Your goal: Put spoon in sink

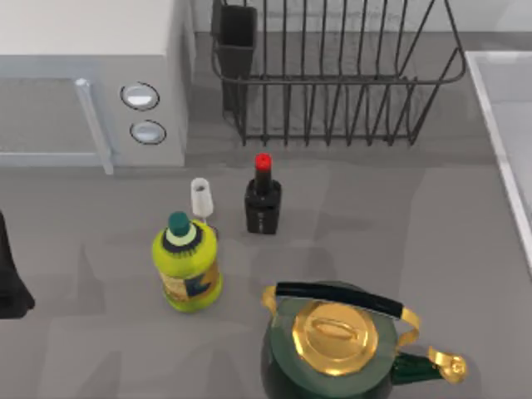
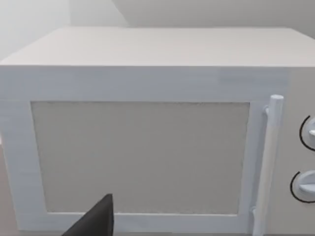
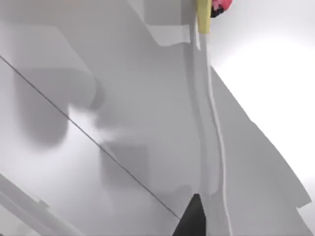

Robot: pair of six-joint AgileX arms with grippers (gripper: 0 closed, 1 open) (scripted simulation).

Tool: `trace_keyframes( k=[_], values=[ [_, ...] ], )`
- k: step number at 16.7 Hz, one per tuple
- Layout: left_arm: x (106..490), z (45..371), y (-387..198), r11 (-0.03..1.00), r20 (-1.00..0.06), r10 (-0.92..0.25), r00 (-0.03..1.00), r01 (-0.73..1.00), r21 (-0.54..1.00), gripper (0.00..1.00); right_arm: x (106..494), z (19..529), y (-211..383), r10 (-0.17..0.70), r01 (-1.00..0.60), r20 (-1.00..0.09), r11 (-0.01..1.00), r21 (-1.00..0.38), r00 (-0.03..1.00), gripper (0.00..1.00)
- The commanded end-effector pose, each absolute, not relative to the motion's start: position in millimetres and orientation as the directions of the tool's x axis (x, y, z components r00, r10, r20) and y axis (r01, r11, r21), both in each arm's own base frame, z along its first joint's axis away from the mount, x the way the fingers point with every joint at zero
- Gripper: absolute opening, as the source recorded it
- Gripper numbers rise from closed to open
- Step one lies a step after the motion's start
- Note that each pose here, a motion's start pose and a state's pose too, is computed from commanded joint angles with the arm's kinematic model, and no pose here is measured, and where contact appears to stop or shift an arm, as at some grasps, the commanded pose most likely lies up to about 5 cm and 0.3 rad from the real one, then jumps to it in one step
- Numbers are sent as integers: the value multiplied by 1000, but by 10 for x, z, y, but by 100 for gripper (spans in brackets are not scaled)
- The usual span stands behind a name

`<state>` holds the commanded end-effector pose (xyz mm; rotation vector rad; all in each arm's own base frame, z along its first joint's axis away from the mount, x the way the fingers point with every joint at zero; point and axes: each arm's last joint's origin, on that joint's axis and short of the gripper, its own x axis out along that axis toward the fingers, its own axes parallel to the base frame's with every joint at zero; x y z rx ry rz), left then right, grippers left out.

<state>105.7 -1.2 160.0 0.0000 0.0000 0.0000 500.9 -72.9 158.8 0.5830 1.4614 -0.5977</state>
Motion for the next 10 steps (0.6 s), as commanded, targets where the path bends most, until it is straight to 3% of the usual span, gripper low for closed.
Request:
trace_keyframes(
  k=[4, 10],
  values=[
    [1057, 1600, -12, 1000, 0, 0, 1000, 0, 0, 100, 5009, 1588, -729, -18, 687, -1000, 726, 1, 21, 98],
    [1057, 1600, -12, 1000, 0, 0, 1000, 0, 0, 100, 5009, 1588, -729, -18, 687, -1000, 726, 1, 21, 100]
  ],
)
